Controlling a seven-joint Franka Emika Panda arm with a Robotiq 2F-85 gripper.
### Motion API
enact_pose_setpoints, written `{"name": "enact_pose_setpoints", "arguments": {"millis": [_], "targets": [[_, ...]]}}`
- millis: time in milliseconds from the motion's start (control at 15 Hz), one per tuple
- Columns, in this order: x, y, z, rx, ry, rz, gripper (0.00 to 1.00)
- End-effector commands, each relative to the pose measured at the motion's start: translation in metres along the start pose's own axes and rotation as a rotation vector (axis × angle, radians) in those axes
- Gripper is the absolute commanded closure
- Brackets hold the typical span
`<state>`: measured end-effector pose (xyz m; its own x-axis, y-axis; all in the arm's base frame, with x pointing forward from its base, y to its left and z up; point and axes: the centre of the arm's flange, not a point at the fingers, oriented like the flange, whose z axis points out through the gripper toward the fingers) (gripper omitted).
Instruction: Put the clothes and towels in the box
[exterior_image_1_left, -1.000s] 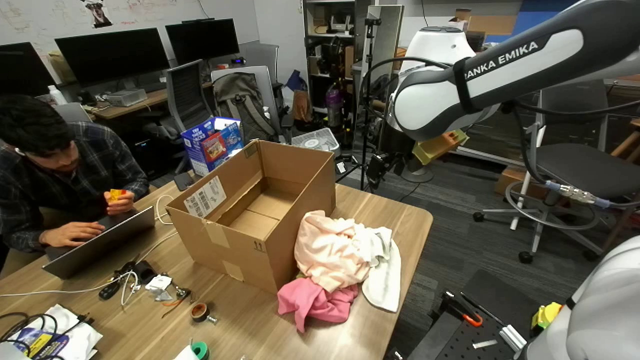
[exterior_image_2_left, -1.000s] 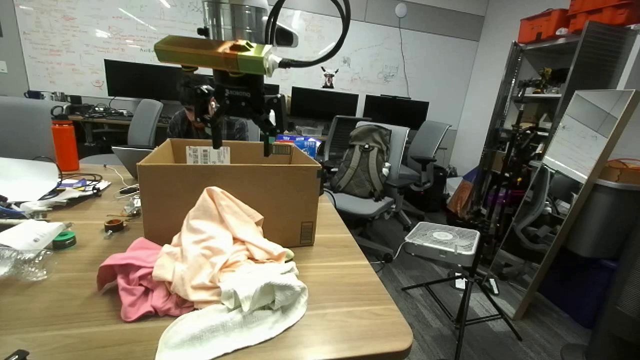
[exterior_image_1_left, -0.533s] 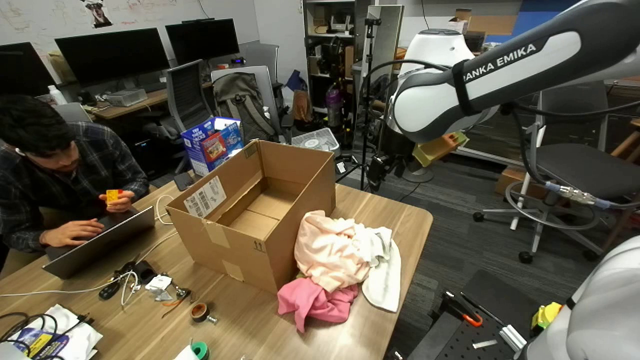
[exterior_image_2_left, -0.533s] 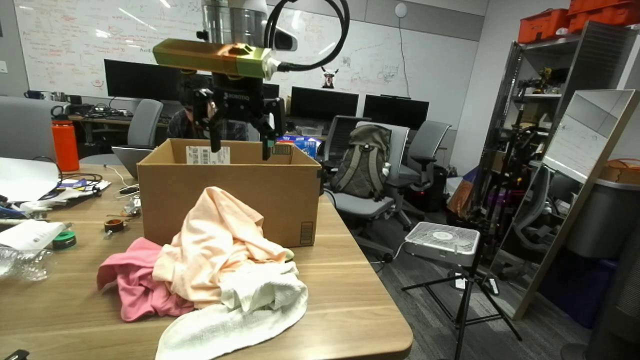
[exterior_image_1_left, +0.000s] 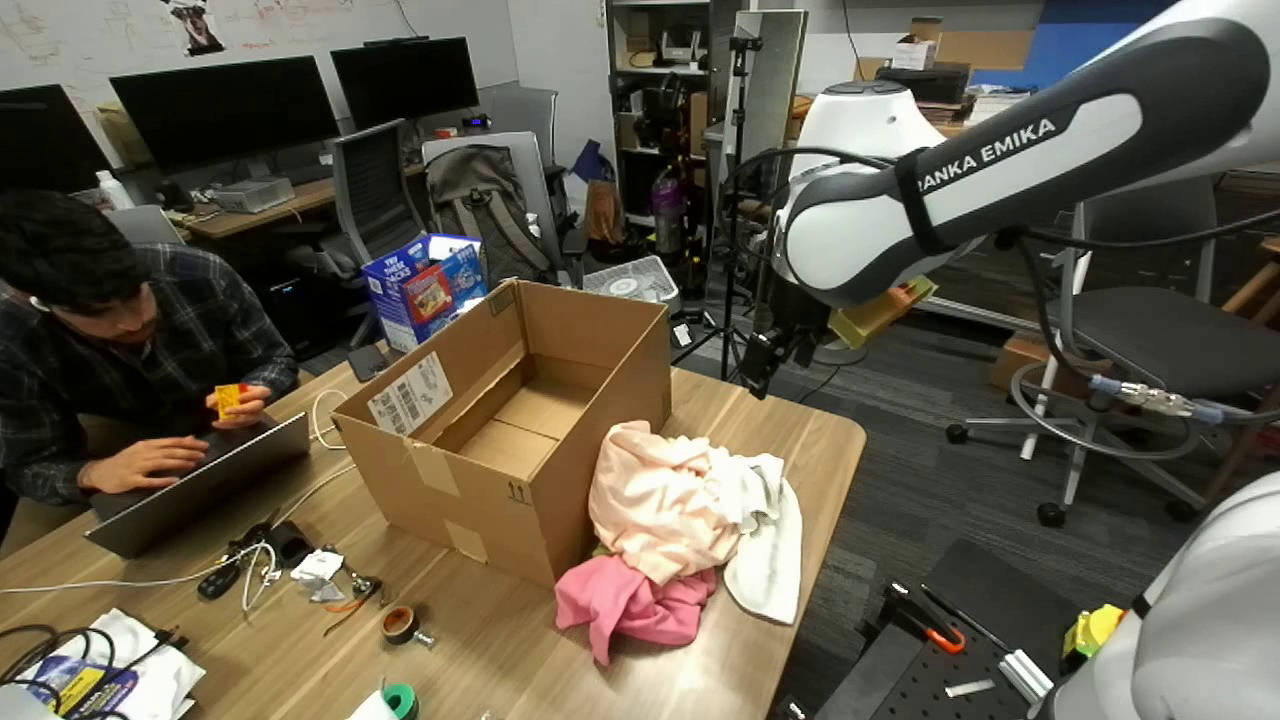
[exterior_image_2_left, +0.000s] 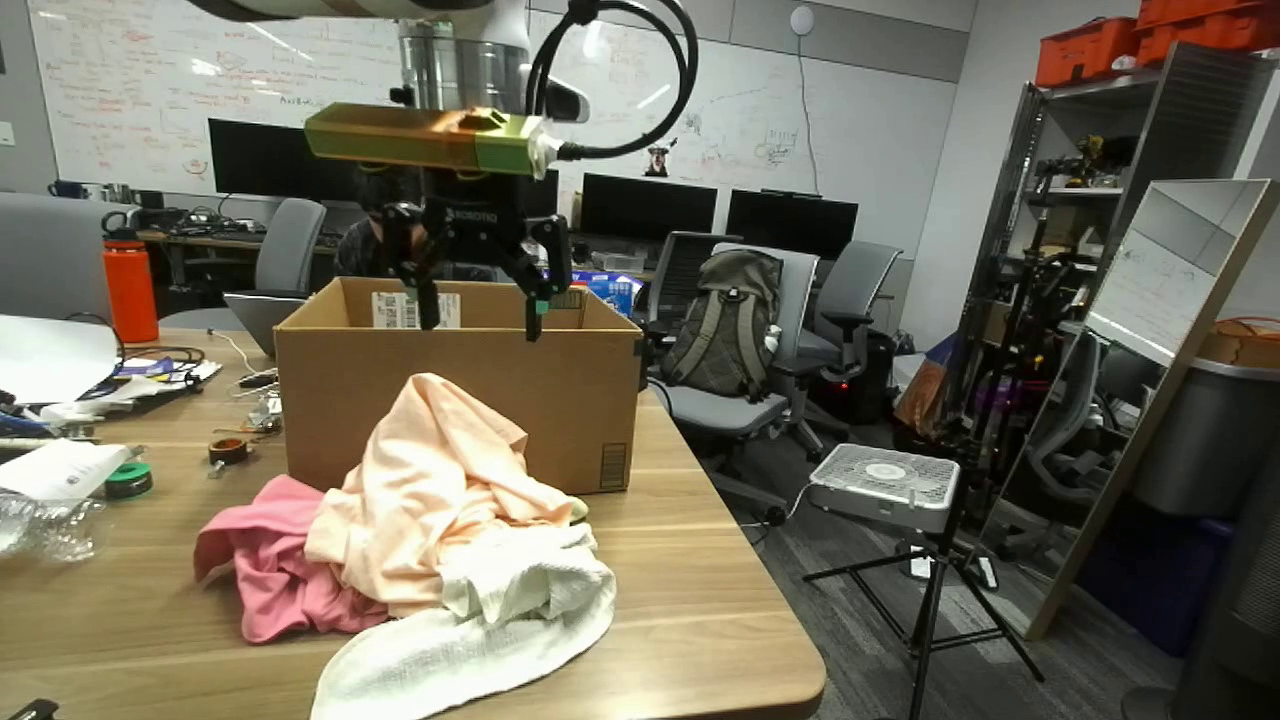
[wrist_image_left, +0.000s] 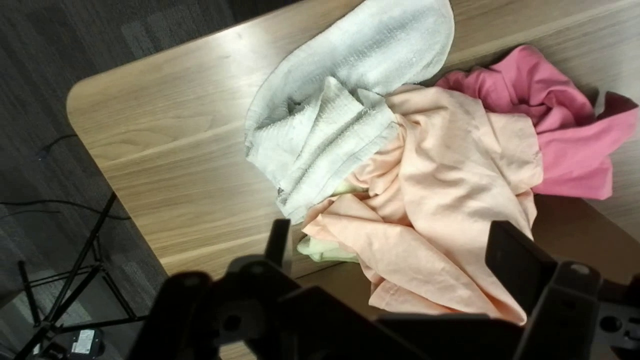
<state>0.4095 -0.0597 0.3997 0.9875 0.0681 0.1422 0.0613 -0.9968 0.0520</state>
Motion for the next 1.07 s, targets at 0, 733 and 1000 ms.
{"name": "enact_pose_setpoints", "arguments": {"millis": [0,733,1000], "targets": [[0.002,-0.003,0.015,-0.046,-0.008,-0.044,0.00],[0.006,-0.008,0.060,-0.270,-0.062,-0.071,0.00],[0.006,-0.011,0.067,-0.297,-0.117,-0.079,0.00]]}}
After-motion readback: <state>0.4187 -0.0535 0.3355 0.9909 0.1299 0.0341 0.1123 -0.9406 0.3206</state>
